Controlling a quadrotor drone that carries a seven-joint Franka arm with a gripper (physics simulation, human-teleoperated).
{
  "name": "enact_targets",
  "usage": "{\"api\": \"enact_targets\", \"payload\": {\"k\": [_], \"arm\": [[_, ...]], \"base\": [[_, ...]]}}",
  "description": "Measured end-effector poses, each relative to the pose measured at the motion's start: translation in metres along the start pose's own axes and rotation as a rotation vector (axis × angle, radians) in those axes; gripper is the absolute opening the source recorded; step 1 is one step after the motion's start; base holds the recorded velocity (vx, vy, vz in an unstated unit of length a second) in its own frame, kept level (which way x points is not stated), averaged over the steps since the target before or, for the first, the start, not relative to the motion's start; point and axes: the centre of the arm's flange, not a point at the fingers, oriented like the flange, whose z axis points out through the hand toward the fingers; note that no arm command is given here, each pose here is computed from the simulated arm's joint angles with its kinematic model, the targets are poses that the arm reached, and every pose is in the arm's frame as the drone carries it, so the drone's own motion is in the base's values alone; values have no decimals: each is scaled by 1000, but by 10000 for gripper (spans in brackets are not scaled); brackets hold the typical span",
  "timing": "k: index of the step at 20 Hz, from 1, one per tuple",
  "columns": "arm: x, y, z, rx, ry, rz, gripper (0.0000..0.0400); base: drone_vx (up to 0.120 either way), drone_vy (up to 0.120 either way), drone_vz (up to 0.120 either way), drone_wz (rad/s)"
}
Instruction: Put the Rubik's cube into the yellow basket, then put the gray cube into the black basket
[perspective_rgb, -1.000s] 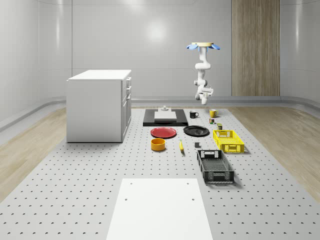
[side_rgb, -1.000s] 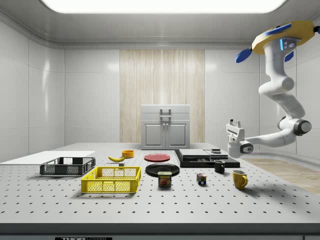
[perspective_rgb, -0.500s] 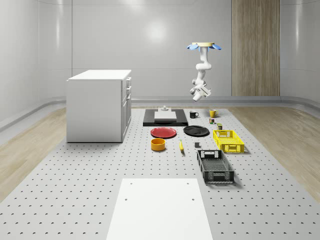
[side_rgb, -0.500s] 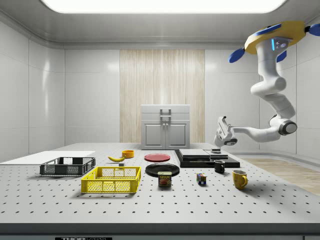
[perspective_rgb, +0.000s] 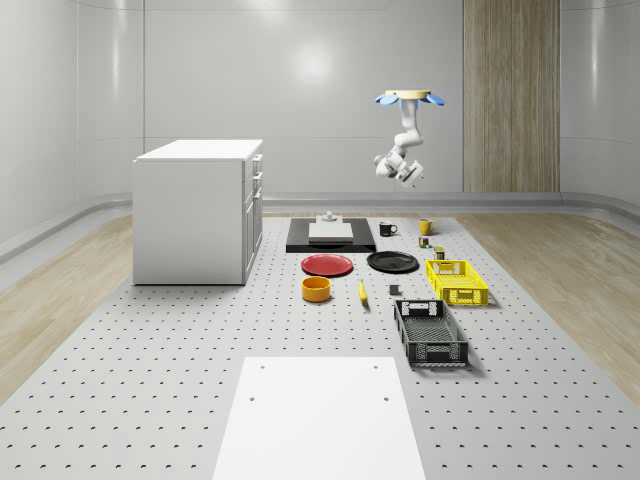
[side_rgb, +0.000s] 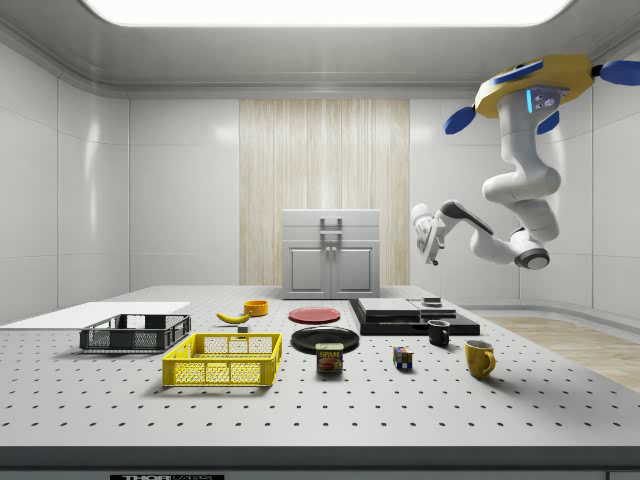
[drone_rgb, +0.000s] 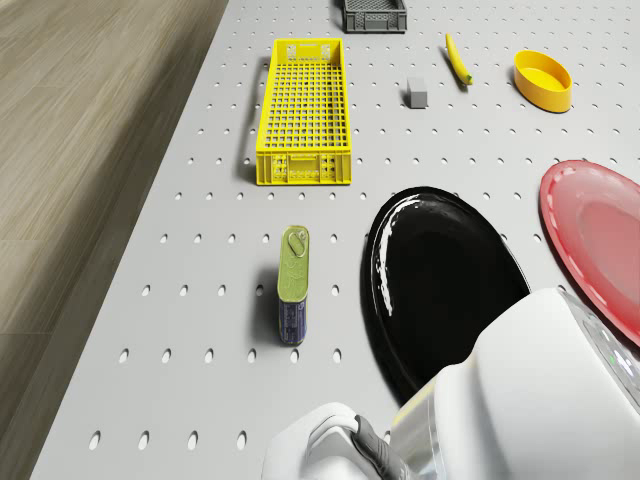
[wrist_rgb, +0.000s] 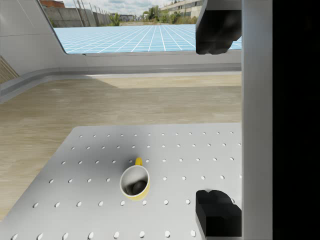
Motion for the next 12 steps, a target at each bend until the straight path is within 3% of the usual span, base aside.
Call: {"api": "enact_targets", "payload": {"k": [3, 7, 12], "arm": [[-19, -18, 3, -187, 189, -7, 400], [-32, -31, 10, -327, 334, -12, 400], [-39, -38, 15, -405, 417, -15, 400]], "base": [[120, 0, -120, 0], [110, 0, -120, 0], [0, 0, -120, 0]]}}
